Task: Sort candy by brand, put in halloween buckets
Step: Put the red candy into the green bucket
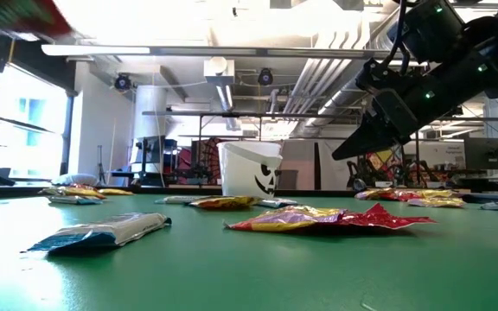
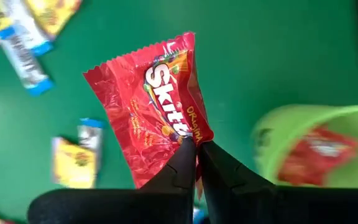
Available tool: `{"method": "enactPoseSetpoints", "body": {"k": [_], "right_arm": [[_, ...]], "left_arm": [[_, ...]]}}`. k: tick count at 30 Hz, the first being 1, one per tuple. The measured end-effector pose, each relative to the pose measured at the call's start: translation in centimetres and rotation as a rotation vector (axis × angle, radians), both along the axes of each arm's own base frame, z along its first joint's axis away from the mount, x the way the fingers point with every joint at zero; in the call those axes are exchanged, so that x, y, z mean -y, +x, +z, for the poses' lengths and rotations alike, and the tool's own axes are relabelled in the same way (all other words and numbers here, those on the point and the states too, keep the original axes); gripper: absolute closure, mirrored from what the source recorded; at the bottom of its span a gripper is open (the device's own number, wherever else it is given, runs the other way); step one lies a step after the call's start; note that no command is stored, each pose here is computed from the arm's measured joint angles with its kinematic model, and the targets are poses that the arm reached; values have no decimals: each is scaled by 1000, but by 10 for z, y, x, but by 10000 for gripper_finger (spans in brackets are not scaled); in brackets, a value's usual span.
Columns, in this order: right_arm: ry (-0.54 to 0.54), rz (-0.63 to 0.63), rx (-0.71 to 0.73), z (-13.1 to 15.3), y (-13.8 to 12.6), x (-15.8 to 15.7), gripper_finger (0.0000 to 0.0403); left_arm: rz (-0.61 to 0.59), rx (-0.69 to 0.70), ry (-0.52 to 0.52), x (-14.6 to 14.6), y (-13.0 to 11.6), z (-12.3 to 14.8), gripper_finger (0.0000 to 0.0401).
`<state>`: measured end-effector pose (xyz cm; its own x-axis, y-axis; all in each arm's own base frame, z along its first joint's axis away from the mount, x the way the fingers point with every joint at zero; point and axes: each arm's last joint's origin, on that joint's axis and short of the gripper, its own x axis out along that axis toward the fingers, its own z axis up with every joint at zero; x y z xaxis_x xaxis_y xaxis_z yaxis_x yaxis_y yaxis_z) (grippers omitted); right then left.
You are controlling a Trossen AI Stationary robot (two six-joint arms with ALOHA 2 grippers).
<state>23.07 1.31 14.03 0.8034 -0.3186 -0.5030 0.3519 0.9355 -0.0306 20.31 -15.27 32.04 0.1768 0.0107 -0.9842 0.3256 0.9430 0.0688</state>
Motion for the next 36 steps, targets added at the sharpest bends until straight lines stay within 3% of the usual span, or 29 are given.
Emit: {"method": "enactPoseSetpoints", "body": {"k": [10, 16, 23, 36], "right_arm": [[-9, 5, -22, -2, -1, 0, 361], [-7, 4, -22, -2, -1, 0, 361], [-6, 5, -22, -2, -1, 0, 361], [-12, 9, -23, -1, -1, 0, 361]], "left_arm": [[247, -150, -233, 44, -39, 11, 394], [424, -208, -302, 67, -61, 11, 394], [503, -243, -206, 80, -65, -15, 394], [465, -317, -92, 86, -49, -54, 394]]}}
